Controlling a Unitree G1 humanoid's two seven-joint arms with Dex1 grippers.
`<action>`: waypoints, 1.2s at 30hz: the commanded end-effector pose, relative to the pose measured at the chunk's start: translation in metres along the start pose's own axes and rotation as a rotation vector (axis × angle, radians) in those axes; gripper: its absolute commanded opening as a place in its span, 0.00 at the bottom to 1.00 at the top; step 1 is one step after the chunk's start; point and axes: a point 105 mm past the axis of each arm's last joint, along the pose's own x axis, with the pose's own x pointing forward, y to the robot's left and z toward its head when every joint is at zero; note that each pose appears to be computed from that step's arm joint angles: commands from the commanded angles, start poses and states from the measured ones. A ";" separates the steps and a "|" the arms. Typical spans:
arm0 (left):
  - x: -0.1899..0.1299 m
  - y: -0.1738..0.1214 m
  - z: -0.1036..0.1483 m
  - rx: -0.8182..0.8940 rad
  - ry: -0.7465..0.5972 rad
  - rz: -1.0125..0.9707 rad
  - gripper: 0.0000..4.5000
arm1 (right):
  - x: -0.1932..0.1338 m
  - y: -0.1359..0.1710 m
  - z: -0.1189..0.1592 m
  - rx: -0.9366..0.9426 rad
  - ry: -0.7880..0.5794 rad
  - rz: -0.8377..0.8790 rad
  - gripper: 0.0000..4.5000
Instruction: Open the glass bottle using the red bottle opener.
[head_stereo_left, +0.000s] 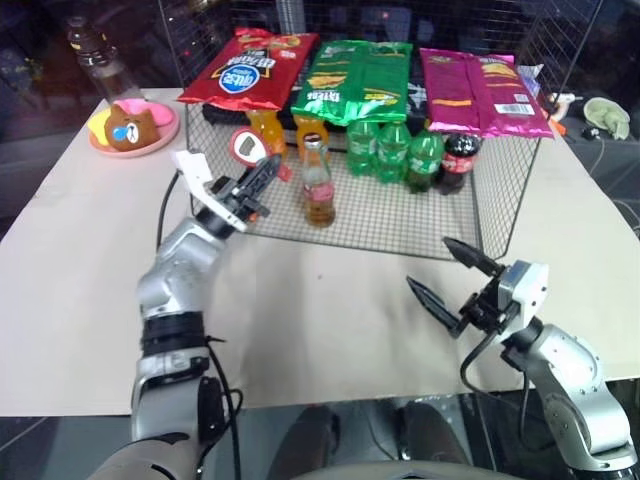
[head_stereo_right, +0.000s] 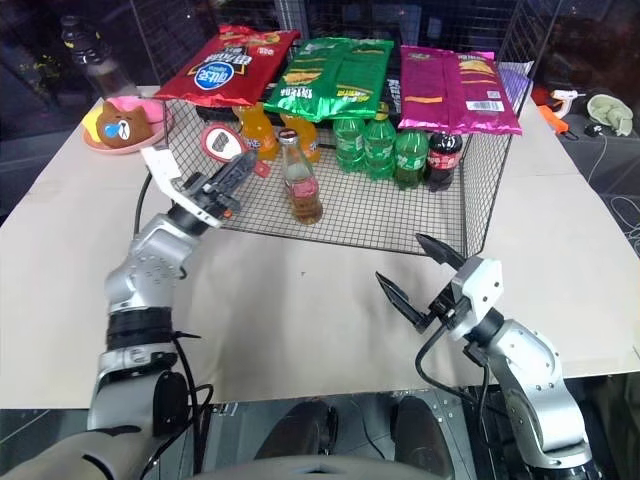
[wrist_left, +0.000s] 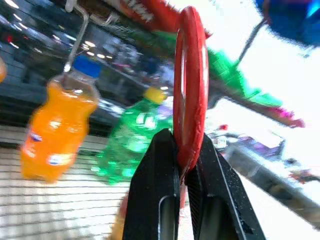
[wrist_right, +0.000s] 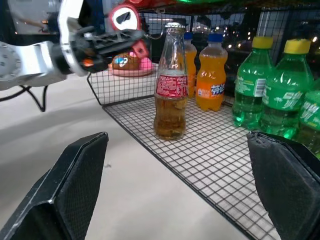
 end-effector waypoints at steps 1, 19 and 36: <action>-0.005 -0.026 0.005 -0.173 0.049 -0.123 0.00 | 0.009 0.001 0.008 0.048 0.038 0.019 1.00; 0.019 -0.107 -0.071 -0.389 0.599 -0.673 0.00 | 0.053 0.043 0.042 0.476 0.418 0.553 1.00; 0.022 -0.108 -0.089 -0.394 0.616 -0.725 0.00 | 0.071 0.063 0.045 0.573 0.438 0.568 0.59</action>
